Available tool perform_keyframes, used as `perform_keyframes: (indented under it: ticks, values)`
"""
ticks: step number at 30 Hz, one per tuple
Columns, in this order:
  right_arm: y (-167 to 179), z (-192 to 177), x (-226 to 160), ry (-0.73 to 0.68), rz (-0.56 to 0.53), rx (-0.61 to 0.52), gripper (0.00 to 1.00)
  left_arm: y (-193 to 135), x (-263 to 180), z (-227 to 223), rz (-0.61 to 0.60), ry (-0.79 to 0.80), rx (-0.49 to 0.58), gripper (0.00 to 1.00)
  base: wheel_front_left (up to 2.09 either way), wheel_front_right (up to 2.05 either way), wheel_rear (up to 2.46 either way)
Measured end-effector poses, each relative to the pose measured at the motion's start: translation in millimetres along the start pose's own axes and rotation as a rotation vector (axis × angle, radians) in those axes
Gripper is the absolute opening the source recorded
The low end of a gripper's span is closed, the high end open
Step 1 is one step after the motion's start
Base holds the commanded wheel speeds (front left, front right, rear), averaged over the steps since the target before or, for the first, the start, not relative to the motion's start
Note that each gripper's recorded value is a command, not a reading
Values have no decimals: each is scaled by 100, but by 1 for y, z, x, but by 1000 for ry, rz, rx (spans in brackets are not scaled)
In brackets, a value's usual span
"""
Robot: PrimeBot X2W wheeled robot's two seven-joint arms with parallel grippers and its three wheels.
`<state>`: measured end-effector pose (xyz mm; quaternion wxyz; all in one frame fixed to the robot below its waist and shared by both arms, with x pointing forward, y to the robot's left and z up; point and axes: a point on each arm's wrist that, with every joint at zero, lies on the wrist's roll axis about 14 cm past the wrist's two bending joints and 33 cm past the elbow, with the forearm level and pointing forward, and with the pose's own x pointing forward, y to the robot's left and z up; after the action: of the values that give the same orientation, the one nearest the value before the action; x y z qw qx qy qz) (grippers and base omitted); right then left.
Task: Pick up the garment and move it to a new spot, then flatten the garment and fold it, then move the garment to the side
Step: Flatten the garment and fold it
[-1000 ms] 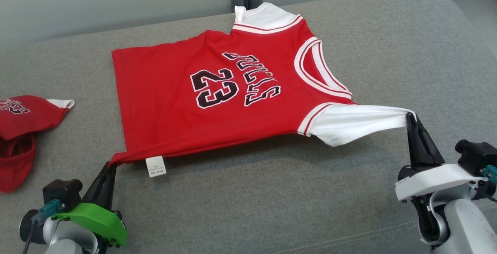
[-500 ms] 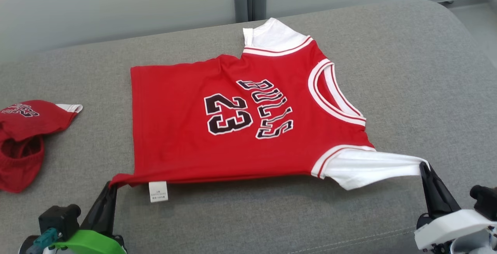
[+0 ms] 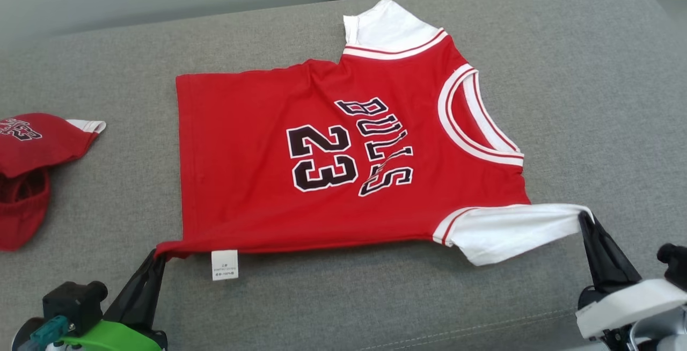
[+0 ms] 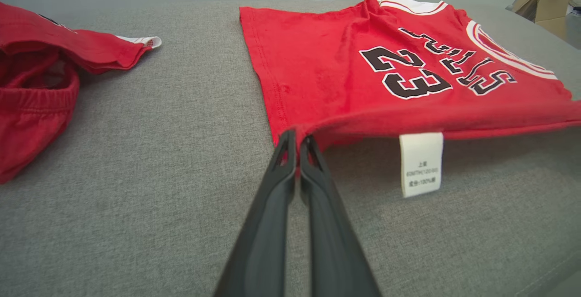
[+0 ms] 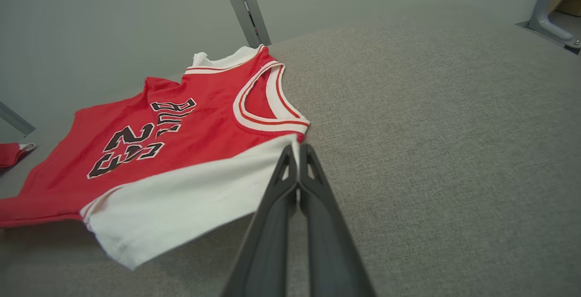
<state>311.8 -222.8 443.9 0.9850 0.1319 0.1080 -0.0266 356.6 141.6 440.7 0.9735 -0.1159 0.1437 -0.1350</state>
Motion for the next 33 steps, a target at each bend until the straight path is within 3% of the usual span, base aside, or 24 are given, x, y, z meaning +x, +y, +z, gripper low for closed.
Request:
perform_keyframes:
  ticks: [3, 10, 20, 33]
  values:
    - [20, 2, 22, 40, 76, -15, 0, -11, 13, 4, -78, 44, 37, 0, 0, 0, 0]
    - [24, 26, 61, 27, 118, -81, 0, -21, 42, 13, -165, 81, 77, 0, 0, 0, 0]
    - [11, 37, 110, 73, 115, -150, 0, -11, 75, 11, -184, 140, 97, 0, 0, 0, 0]
    - [21, 21, 147, 166, 148, -177, 0, 1, 93, 13, -156, 171, 73, 0, 0, 0, 0]
